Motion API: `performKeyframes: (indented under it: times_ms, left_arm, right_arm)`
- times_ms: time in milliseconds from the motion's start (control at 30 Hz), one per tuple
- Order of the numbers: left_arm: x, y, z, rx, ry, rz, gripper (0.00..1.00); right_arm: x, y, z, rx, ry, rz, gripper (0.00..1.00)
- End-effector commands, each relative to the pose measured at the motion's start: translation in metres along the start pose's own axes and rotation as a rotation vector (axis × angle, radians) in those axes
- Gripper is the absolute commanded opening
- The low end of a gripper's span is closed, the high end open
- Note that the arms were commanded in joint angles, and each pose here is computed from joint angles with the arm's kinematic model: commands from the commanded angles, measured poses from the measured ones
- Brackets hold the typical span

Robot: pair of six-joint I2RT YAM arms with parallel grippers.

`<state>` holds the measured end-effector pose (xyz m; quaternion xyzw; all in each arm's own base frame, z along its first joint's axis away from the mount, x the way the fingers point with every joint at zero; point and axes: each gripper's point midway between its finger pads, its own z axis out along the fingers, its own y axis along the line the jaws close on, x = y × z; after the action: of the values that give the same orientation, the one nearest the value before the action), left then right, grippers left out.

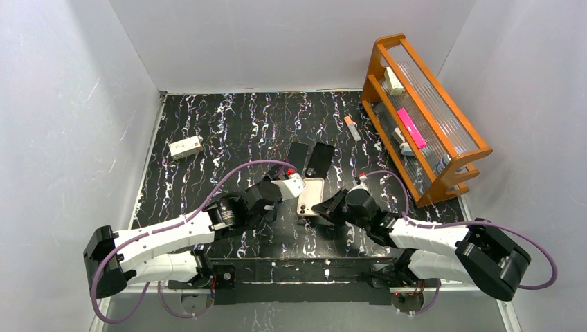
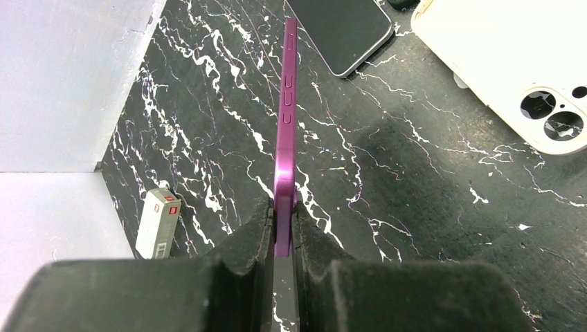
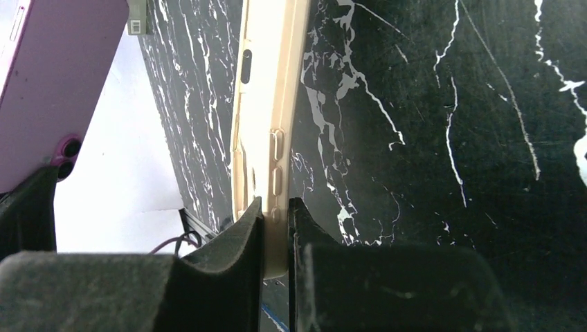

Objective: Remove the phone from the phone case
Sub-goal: Place the phone case at the center of the board.

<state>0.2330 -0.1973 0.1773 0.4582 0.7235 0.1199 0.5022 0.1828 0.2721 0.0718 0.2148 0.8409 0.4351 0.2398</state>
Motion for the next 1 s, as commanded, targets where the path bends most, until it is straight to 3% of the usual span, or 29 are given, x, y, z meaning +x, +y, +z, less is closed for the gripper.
performKeyframes:
  times_ms: [0, 300, 400, 600, 967]
  left_arm:
    - [-0.005, 0.008, -0.004, -0.027, -0.025, -0.035, 0.0]
    - [-0.003, -0.002, -0.004, 0.02, -0.032, -0.012, 0.0]
    - [-0.001, -0.004, -0.004, 0.027, -0.029, -0.001, 0.0]
    - [-0.001, -0.018, -0.003, 0.071, -0.036, 0.031, 0.0]
    - [0.008, -0.045, 0.008, 0.104, 0.028, 0.117, 0.0]
  right_arm:
    - [-0.003, -0.005, 0.005, 0.009, -0.037, 0.055, 0.01]
    - [-0.009, -0.022, 0.019, 0.06, -0.086, 0.087, 0.02]
    - [-0.009, -0.026, 0.023, 0.076, -0.088, 0.075, 0.07]
    - [-0.014, -0.029, 0.028, 0.108, -0.096, 0.016, 0.25]
    - [-0.008, -0.041, 0.015, 0.226, -0.031, -0.081, 0.66]
